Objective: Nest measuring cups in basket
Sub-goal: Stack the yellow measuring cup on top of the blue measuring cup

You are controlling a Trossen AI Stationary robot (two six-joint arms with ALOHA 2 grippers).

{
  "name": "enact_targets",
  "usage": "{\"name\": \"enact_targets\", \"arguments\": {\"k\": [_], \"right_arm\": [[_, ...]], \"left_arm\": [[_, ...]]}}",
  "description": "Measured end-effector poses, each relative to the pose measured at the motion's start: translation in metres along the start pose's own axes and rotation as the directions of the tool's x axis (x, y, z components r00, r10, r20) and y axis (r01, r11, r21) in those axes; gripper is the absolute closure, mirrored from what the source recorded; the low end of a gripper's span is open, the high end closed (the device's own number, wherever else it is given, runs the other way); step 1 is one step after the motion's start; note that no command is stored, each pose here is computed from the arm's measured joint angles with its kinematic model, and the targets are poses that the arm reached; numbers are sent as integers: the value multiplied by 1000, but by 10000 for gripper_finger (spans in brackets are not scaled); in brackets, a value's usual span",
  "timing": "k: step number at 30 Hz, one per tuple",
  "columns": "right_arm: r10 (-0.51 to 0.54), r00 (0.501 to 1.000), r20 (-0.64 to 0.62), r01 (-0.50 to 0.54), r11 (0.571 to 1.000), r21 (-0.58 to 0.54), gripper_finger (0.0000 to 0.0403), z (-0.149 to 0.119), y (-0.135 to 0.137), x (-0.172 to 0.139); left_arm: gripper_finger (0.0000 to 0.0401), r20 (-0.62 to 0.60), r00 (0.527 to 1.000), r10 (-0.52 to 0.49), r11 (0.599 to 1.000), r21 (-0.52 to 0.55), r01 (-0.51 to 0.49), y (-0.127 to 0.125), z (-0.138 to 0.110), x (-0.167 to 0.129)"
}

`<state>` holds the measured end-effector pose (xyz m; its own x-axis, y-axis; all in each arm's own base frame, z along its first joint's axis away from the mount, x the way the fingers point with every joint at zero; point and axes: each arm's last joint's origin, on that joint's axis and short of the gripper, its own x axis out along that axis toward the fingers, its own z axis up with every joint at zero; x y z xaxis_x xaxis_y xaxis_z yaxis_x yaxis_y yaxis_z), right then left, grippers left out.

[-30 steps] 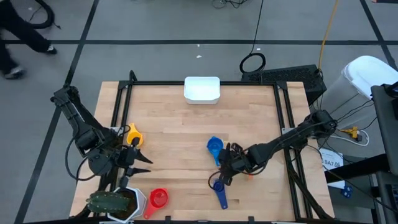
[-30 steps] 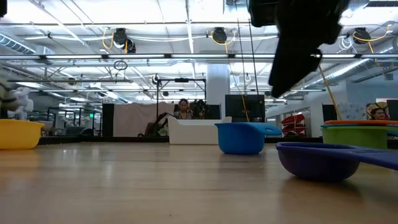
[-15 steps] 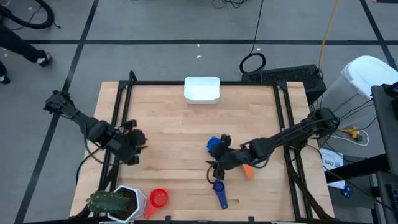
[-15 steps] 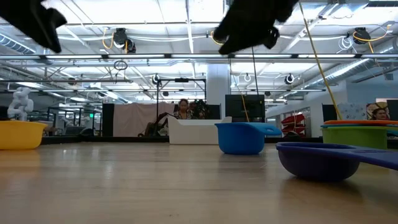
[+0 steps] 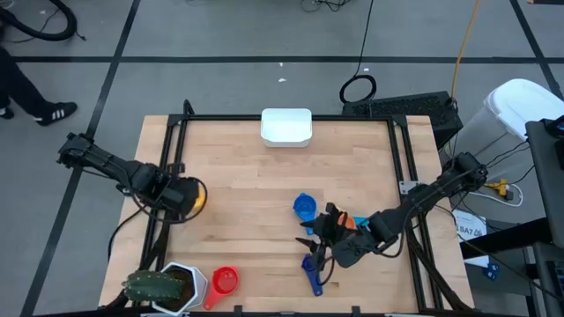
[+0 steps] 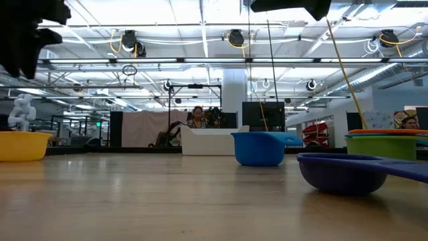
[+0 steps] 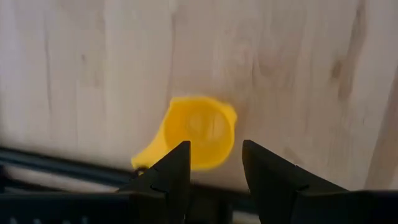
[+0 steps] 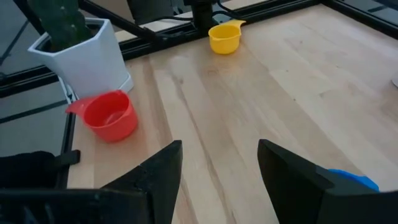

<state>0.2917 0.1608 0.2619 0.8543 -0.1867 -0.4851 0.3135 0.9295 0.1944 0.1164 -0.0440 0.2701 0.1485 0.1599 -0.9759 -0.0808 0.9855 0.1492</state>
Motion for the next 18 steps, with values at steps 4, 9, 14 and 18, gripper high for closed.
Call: {"name": "enact_targets", "arguments": {"k": [4,9,14,18], "right_arm": [[0,1000,0,0,1000,-10,202,0,0,0],[3,1000,-2,-3,998,-57,202,0,0,0],[-7,1000,1,7,987,-159,202,2,-2,2],[-42,999,8,43,974,-225,202,8,-12,10]], "left_arm": [[252,-39,999,-24,999,45,26,0,-3,0],[252,-70,993,-96,991,82,102,-7,-4,18],[252,-100,989,-109,983,135,122,-16,-6,36],[252,-121,990,-78,986,135,95,-17,-5,44]]}}
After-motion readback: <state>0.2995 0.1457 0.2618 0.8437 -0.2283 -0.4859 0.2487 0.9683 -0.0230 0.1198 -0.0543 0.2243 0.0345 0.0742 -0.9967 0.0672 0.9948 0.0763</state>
